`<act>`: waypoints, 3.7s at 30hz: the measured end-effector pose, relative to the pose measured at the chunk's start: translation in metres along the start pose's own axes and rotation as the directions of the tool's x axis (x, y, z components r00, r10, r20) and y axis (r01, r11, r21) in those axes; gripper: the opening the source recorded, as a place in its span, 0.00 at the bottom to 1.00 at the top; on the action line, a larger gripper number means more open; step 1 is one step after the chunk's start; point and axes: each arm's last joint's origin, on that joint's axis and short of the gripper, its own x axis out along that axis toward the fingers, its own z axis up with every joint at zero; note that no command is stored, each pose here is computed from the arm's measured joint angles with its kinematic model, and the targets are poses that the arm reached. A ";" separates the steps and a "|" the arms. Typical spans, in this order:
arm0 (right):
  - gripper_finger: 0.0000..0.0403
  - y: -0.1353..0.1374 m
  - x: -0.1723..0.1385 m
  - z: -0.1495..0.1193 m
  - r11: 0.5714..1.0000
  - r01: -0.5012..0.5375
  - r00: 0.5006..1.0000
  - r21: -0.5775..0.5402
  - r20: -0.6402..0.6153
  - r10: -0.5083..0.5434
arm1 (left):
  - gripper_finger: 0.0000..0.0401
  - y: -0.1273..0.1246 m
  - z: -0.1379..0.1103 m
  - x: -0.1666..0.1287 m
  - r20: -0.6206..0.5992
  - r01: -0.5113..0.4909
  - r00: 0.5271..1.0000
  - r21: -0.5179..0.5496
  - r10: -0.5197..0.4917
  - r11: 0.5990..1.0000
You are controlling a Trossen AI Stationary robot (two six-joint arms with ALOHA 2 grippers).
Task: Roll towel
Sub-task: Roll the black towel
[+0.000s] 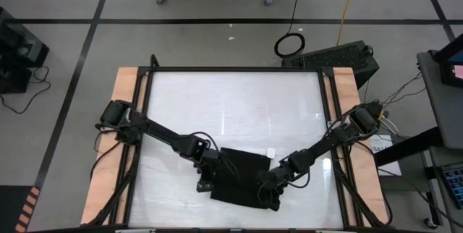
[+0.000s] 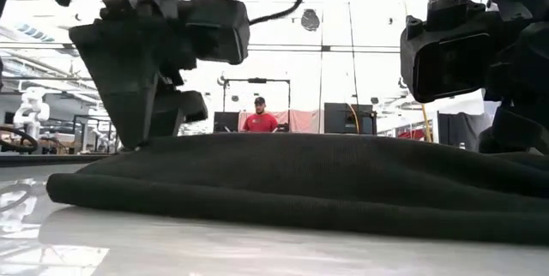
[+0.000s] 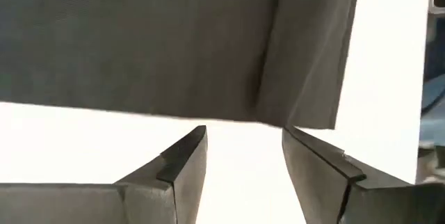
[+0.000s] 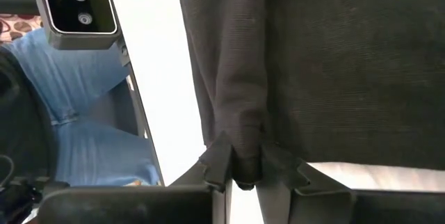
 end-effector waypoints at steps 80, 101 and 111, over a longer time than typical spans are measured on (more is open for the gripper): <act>0.50 0.060 -0.043 -0.059 0.666 0.221 0.937 -0.712 0.344 0.057 | 0.02 -0.047 -0.016 0.050 0.121 -0.151 0.987 0.454 0.107 0.878; 0.50 0.029 0.010 -0.058 0.573 0.403 0.907 -0.714 0.396 -0.144 | 0.02 -0.037 -0.009 0.046 0.089 -0.061 0.996 0.440 0.024 0.896; 0.45 0.021 0.016 -0.055 0.610 0.442 0.889 -0.658 0.414 -0.198 | 0.02 -0.035 -0.007 0.045 0.076 -0.017 0.997 0.434 -0.018 0.901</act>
